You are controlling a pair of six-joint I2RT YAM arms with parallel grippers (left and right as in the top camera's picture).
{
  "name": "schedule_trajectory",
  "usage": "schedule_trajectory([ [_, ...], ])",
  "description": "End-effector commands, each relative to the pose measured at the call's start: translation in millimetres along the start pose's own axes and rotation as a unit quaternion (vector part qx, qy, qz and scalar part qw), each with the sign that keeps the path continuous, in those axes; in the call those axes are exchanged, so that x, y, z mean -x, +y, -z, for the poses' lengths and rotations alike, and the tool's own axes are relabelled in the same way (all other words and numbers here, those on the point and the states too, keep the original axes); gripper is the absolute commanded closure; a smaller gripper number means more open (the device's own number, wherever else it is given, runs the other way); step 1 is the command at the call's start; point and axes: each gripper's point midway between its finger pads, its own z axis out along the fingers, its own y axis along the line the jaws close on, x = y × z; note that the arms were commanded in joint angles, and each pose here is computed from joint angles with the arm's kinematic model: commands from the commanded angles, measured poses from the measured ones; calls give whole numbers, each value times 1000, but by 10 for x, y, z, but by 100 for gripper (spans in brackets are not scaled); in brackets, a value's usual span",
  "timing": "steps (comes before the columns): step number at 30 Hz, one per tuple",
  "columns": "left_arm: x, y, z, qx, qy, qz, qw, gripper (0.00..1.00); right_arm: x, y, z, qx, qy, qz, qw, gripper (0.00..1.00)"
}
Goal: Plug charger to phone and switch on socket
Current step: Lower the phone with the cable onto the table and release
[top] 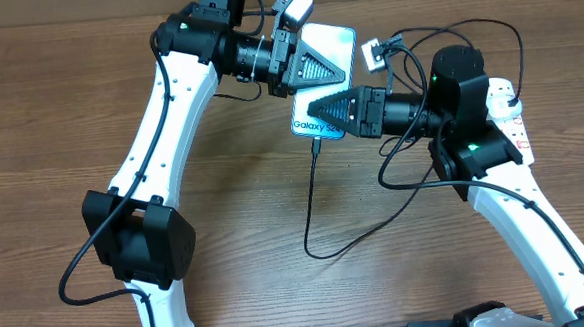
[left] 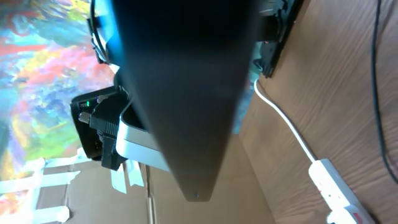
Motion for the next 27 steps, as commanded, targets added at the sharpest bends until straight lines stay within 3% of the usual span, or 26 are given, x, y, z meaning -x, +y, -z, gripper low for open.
schedule_trajectory([
  [1, 27, -22, 19, 17, -8, -26, 999, 96, 40, 100, 32, 6, -3, 23, 1000, 79],
  [4, 31, -23, 19, 17, -9, -28, 999, 96, 42, 102, 32, 6, -4, 24, 1000, 96],
  [6, 38, -18, 21, 19, -10, -30, 999, 88, 42, 102, 32, 6, -4, 24, 1000, 96],
  [8, 57, -16, 25, 21, -12, -38, 999, 71, 41, 100, 32, 6, -3, 23, 1000, 96],
  [10, 93, 37, 34, 37, -19, -42, 998, 48, 40, 101, 32, 6, -3, 23, 1000, 96],
  [11, 118, 81, 44, 51, -24, -45, 997, 29, 40, 100, 32, 6, -3, 23, 1000, 96],
  [13, 180, 204, 98, 87, -40, -45, 994, 11, 32, 92, 32, 4, -2, 20, 1000, 96],
  [18, 355, 509, 422, 171, -92, -24, 981, 3, -64, -90, 35, -30, 7, -17, 999, 96],
  [23, 435, 685, 815, 213, -133, -1, 968, 0, -208, -538, 70, -124, 8, -59, 990, 96],
  [27, 385, 980, 1128, 293, -158, 46, 942, 0, -403, -950, 44, -197, 31, -85, 976, 96],
])
